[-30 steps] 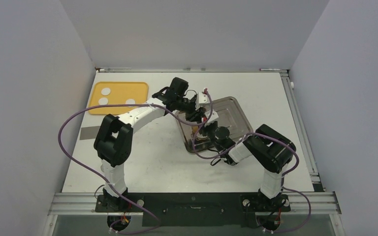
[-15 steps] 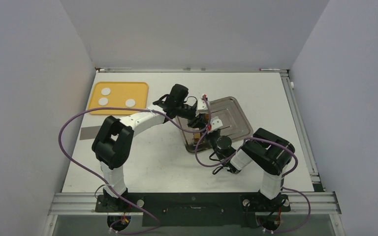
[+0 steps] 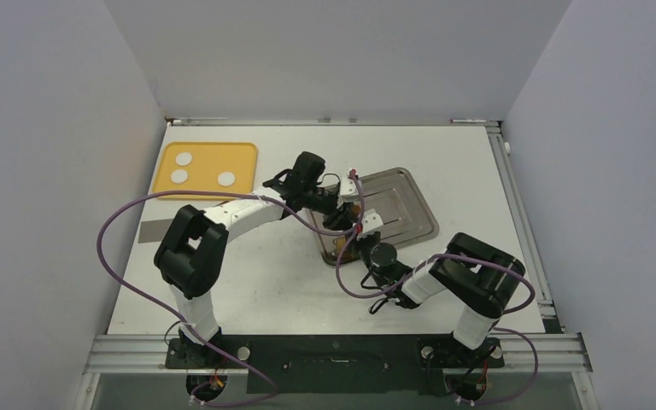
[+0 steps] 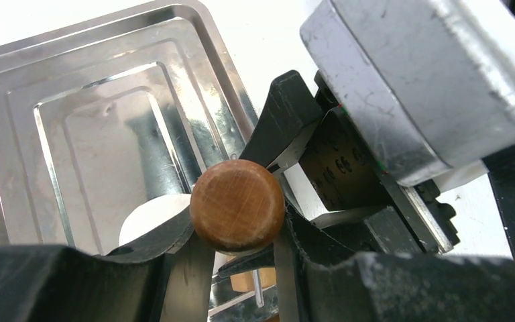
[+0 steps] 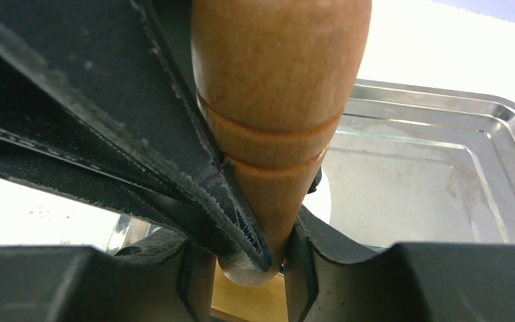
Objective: Roll out the dumpling wrappers from the dough
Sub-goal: Flatten out the dough on the work surface.
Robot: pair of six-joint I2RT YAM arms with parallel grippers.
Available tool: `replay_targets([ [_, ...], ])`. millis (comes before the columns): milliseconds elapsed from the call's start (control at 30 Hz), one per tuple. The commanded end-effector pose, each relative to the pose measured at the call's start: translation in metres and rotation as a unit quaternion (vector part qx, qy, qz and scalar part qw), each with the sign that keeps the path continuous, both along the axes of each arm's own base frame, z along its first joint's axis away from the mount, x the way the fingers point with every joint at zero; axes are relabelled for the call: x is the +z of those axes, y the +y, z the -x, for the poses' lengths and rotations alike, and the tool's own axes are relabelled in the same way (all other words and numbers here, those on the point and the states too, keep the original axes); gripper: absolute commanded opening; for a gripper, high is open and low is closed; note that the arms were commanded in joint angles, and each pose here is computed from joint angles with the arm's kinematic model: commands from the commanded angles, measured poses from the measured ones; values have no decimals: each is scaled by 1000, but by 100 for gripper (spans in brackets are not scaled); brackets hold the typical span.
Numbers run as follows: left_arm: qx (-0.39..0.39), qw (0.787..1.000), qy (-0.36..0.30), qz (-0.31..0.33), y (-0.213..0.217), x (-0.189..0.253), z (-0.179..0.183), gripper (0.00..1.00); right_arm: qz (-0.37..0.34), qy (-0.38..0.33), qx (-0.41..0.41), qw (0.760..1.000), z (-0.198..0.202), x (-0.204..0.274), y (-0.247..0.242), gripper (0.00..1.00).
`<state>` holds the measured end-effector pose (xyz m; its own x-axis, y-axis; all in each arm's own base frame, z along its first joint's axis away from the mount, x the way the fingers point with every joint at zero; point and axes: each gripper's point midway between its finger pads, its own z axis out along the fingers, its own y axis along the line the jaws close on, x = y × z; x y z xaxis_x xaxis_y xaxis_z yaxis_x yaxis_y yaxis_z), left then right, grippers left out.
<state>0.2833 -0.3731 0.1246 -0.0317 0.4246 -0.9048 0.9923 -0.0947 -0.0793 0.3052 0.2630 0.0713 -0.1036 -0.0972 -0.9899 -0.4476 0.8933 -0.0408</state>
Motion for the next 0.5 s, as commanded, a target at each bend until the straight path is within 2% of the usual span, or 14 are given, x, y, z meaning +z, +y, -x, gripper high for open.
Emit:
replay_targets([
  [0, -17, 987, 107, -119, 18, -71, 56, 0, 125, 137, 97, 978, 59, -90, 7, 8],
  [167, -18, 994, 58, -94, 11, -8, 45, 0, 114, 74, 106, 985, 39, -31, 28, 8],
  [333, -16, 999, -4, -39, -1, 65, 33, 0, 80, -24, 104, 991, 9, 50, 43, 8],
  [467, -15, 999, -18, -48, -11, 79, 15, 0, 34, -71, 85, 993, -27, 87, 37, 8],
])
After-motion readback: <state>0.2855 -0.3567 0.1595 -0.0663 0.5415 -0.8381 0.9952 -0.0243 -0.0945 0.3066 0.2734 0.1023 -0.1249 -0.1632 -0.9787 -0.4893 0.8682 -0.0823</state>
